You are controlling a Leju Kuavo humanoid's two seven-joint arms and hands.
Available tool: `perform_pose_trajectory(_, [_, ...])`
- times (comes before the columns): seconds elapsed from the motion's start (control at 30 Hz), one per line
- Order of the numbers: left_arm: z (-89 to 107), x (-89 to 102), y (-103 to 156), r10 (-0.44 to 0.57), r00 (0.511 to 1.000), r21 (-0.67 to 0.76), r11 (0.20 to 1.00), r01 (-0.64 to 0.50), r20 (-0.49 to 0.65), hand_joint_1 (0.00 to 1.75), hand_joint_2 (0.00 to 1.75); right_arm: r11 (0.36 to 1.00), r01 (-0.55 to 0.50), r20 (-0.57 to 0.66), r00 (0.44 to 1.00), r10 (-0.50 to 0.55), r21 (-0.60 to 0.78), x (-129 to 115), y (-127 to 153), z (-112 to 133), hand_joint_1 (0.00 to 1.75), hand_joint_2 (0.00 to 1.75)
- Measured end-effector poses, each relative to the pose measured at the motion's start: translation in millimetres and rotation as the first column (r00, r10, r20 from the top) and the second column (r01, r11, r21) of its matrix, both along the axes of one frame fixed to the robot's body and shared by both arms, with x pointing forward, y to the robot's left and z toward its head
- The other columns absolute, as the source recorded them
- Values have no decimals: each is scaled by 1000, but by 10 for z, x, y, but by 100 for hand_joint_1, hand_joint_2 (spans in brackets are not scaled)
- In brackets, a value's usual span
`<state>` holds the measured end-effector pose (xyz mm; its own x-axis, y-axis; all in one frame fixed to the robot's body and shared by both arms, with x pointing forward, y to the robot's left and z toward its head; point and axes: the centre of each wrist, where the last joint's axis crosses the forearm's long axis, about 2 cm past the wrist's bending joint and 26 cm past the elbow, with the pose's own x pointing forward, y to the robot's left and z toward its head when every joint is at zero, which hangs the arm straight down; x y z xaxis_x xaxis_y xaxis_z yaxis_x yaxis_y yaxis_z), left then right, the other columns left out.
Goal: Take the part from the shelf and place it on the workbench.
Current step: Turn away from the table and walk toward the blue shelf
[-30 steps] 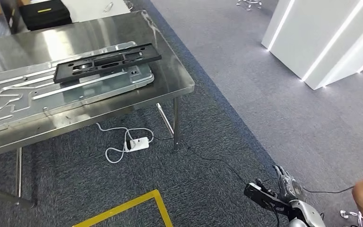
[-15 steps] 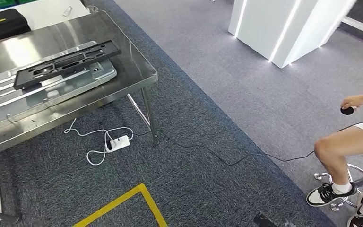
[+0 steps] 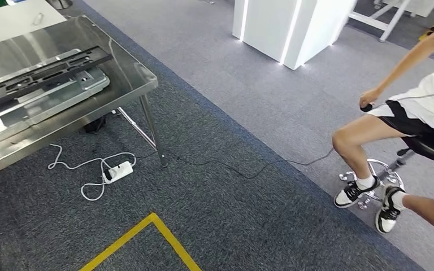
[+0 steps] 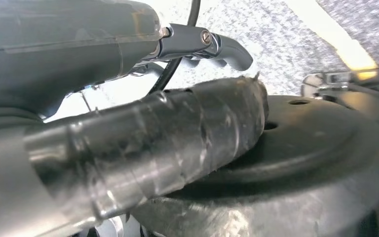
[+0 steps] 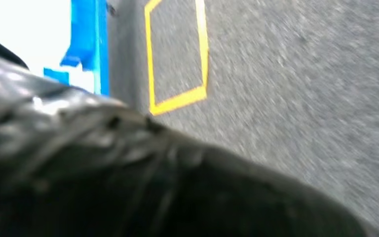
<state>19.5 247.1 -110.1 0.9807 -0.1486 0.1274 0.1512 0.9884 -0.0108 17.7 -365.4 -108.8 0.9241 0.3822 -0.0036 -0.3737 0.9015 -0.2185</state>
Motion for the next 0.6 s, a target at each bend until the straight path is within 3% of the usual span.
perform_pose_trajectory(0.17, [1,13,3,-22,1000,4,1000,22,-5,0,0,999,-52,-75,996,53,11,-4,82,-13,0,0])
perform_pose_trajectory(0.6, [0,26,25,-37,999,15,999,37,-16,0,0,996,-76,-97,992,80,47,-27,222,-30,0,0])
